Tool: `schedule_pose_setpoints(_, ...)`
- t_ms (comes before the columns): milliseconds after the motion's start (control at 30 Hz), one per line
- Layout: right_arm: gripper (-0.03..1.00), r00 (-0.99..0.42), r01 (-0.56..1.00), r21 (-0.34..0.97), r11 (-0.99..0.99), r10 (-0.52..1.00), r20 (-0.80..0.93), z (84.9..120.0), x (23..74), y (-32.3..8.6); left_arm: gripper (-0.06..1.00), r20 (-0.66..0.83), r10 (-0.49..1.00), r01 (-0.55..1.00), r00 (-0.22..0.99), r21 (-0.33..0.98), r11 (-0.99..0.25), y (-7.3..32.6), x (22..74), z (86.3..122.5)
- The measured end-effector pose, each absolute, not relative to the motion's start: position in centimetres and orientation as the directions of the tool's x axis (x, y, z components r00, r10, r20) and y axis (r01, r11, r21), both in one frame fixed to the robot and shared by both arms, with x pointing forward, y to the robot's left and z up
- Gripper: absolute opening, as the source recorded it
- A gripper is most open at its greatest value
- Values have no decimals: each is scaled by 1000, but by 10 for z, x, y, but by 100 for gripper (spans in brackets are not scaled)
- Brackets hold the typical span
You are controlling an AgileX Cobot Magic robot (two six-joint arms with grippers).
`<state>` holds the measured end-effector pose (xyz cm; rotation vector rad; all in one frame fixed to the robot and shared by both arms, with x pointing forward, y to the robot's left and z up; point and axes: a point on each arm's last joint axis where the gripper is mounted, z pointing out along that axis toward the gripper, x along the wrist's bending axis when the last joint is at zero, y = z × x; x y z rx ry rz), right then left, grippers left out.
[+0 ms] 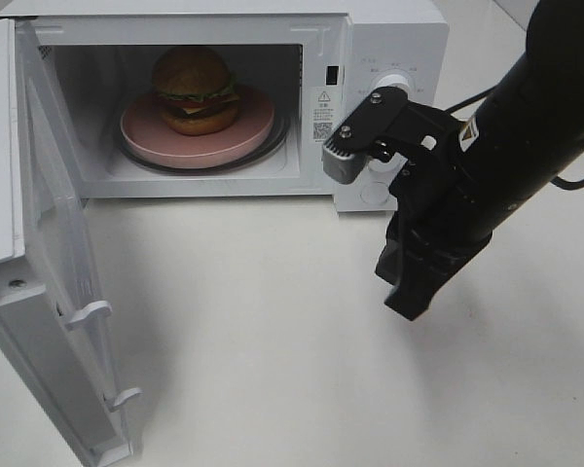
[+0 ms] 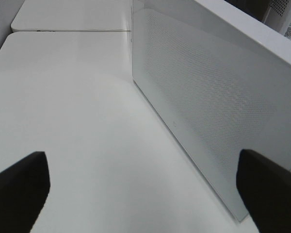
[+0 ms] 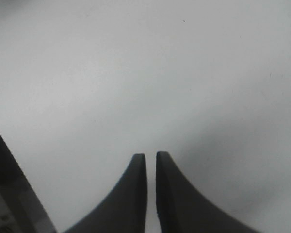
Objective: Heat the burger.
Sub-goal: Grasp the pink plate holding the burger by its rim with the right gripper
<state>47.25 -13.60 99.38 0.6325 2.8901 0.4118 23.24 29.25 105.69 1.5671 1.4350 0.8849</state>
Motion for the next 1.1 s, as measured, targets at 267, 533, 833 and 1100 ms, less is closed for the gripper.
schedule_pose_setpoints(267, 7, -963, -114, 200, 973, -59, -263, 1003, 479, -135, 99, -28, 994, 422, 105, 907, -19, 293, 232, 1057)
schedule_pose_setpoints(533, 18, -860, -349, 51, 936, -298, -415, 1007, 485, -129, 99, -28, 994, 422, 105, 907, -19, 293, 232, 1057)
schedule_pose_setpoints(833, 58, -716, -458, -63, 887, -410, -565, 1017, 488, -105, 99, -28, 994, 422, 105, 907, -19, 293, 232, 1057)
schedule_pose_setpoints(1100, 83, -725, -409, -26, 912, -342, -597, 1016, 513, -82, 99, -28, 994, 422, 105, 907, -19, 293, 232, 1057)
